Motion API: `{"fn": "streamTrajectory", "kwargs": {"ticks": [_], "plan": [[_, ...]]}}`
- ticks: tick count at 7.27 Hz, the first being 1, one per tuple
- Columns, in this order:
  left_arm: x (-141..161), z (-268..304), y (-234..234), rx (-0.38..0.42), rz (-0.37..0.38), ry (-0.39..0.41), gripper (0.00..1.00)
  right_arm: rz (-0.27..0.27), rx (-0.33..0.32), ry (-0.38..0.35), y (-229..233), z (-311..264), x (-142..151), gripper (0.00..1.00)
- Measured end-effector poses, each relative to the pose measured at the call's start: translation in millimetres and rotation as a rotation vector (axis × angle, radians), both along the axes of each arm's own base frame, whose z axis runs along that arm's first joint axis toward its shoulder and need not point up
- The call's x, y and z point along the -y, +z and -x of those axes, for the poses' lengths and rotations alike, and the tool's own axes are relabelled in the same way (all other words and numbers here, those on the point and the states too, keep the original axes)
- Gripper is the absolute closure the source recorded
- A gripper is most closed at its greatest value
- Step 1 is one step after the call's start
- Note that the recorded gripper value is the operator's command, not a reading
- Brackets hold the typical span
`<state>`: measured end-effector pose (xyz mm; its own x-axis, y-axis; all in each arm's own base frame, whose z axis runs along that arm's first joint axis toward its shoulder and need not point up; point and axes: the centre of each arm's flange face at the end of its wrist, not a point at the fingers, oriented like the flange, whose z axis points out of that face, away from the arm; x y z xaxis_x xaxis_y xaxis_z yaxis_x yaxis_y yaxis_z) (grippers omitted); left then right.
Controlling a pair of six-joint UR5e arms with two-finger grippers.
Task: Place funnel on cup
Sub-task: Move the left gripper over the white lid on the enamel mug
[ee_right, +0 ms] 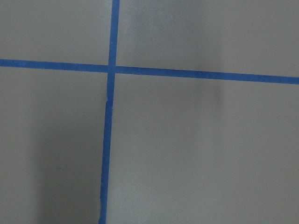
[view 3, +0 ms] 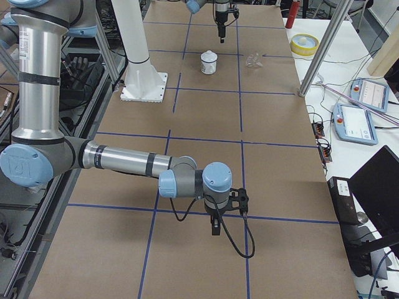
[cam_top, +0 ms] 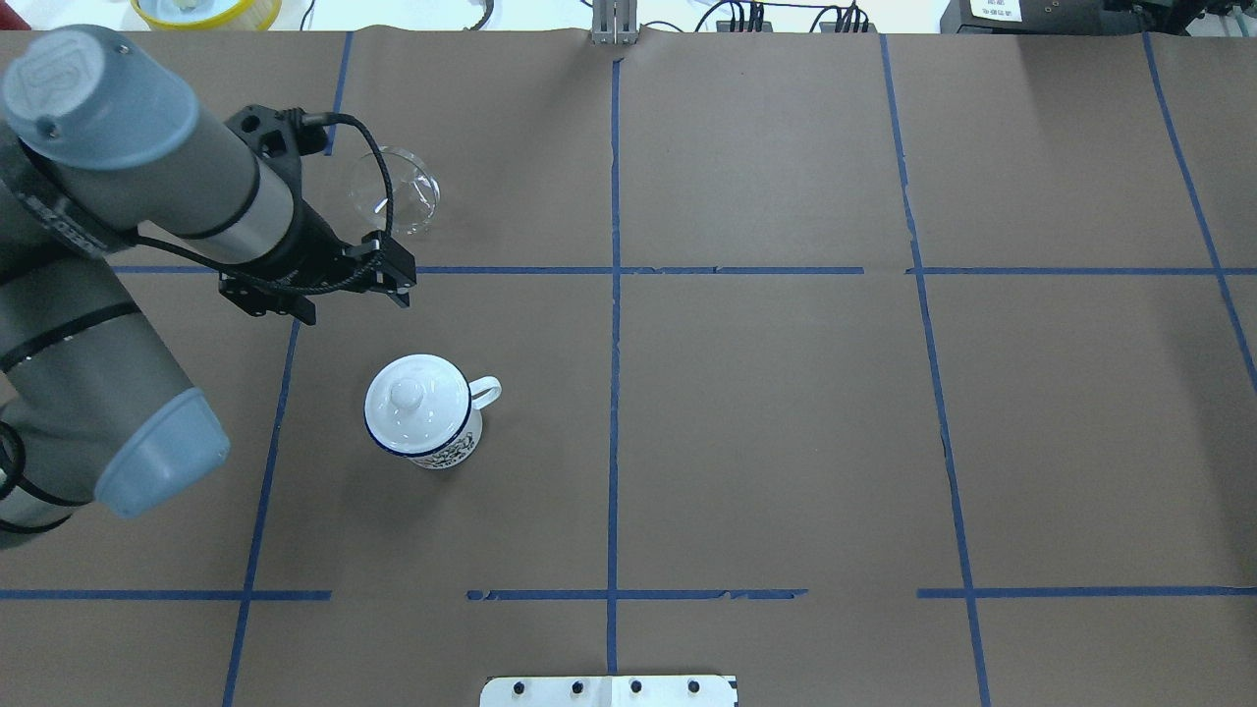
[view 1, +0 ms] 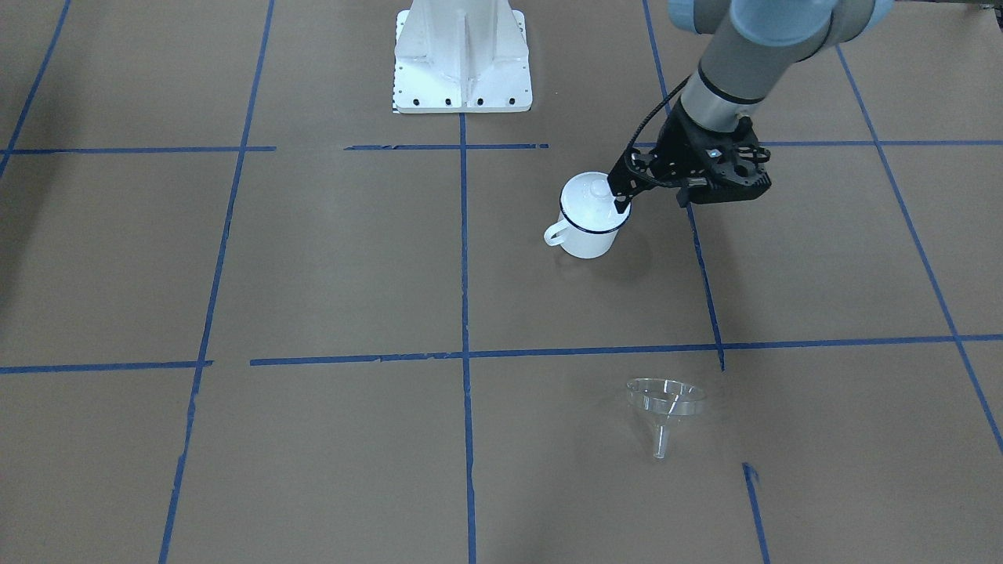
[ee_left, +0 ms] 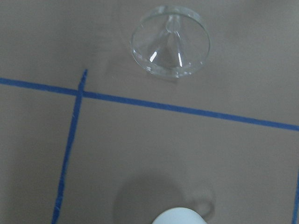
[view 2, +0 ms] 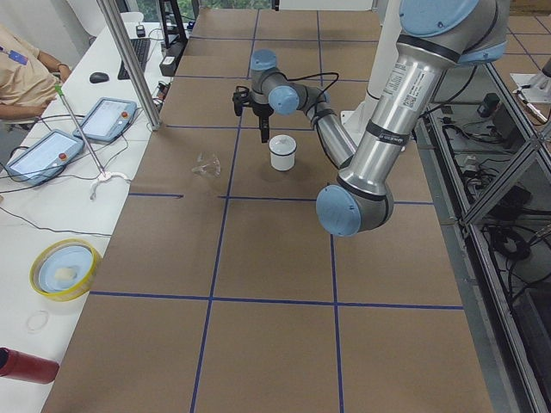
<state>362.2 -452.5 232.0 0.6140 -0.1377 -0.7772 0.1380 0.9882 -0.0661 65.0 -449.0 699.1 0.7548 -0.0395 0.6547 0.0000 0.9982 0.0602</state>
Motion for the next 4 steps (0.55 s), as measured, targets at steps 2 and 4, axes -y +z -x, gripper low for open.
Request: {"fn": "streamTrajectory", "kwargs": {"ticks": [2,4], "plan": [[-20.4,-27.9,-7.1,0.043,-0.018,0.017,0.01,0.0,0.0,0.0,-0.1,0.0,0.0,0.0],[-29.9,-41.9,-3.9,0.06,-0.023,0.033,0.04,-0.001,0.0,-0.001,0.0,0.0,0.0,0.0]]}}
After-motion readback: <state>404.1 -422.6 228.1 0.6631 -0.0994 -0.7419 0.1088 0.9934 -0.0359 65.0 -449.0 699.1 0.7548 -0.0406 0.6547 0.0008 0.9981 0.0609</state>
